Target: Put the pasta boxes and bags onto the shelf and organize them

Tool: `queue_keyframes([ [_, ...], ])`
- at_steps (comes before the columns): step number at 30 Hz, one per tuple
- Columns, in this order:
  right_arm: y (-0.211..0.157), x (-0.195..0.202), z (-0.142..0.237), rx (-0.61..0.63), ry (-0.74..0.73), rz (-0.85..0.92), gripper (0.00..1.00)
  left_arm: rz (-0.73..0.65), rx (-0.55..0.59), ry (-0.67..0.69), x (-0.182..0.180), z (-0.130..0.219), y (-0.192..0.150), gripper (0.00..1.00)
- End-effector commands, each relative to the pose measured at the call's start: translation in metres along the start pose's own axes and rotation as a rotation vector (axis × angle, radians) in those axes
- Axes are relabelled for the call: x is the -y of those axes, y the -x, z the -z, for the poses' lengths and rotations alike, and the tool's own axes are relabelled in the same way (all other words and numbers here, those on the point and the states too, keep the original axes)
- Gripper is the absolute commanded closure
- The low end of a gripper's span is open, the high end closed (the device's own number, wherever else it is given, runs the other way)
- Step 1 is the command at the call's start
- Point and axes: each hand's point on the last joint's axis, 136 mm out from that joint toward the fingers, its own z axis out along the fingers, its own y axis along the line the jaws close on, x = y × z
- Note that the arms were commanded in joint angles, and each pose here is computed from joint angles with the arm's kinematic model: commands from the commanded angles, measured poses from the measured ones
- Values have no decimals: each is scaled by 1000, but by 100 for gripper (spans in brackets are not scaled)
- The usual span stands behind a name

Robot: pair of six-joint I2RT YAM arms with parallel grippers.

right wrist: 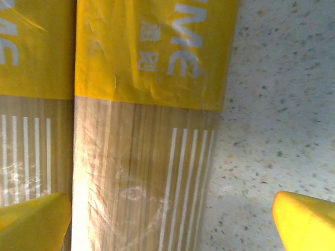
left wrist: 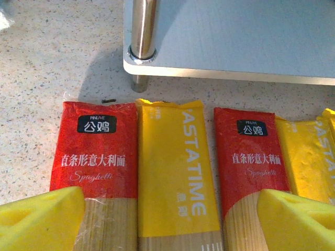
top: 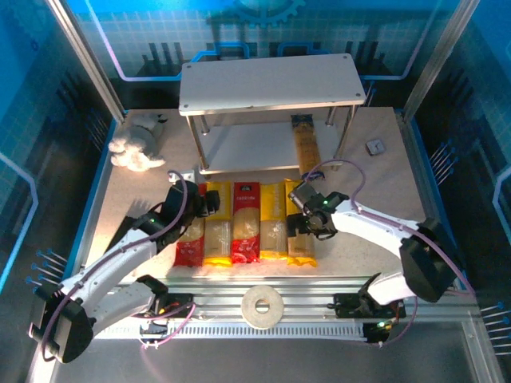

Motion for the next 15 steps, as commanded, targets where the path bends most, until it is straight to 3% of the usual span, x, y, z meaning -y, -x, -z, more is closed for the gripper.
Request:
queue_keyframes([
  [1,-3,-8,-12,-25,8,-4,0,20,21,-4,1,3,2,13],
  [15,5,-27,-35,-71,14,39,1,4,37,0,-3,10,4,12],
])
